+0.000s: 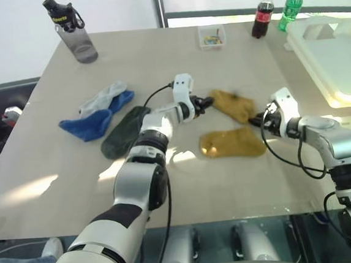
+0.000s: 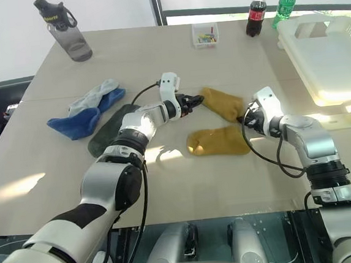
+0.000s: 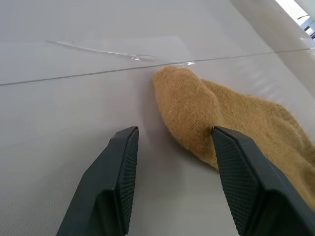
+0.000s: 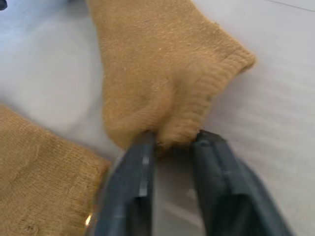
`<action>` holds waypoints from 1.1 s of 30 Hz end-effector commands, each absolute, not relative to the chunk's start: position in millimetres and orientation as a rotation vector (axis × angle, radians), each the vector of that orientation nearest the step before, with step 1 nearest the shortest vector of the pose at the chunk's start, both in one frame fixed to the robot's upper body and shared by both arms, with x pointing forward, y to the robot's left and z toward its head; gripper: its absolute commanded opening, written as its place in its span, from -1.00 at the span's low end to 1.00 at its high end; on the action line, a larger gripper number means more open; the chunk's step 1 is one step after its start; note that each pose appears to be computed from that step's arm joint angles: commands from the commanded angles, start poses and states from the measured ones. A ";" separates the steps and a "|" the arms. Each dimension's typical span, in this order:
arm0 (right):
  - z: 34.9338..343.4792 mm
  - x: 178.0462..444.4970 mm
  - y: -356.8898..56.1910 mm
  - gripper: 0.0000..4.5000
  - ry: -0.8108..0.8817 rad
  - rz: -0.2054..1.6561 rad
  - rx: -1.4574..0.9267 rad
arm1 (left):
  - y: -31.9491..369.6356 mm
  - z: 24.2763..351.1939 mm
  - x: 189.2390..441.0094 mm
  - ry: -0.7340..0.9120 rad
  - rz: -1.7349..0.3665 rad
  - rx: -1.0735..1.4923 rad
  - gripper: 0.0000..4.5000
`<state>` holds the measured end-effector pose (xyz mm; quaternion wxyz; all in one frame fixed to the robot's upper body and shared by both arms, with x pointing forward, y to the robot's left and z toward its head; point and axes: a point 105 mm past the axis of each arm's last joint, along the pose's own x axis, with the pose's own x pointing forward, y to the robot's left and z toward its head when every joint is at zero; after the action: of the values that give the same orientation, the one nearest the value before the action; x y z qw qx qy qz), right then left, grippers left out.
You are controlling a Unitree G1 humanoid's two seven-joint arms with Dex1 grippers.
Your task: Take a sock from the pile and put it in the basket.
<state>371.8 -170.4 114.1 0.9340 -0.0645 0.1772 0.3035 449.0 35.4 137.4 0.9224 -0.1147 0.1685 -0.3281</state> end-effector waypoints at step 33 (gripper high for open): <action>173.8 342.3 -158.9 -1.00 0.220 0.710 -0.221 | 44.4 180.6 403.3 0.245 -0.824 -0.209 -0.97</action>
<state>351.1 -161.8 155.5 0.9286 -0.1037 0.1319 0.3309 411.1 46.0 156.8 0.9049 -0.1001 0.1423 -0.3883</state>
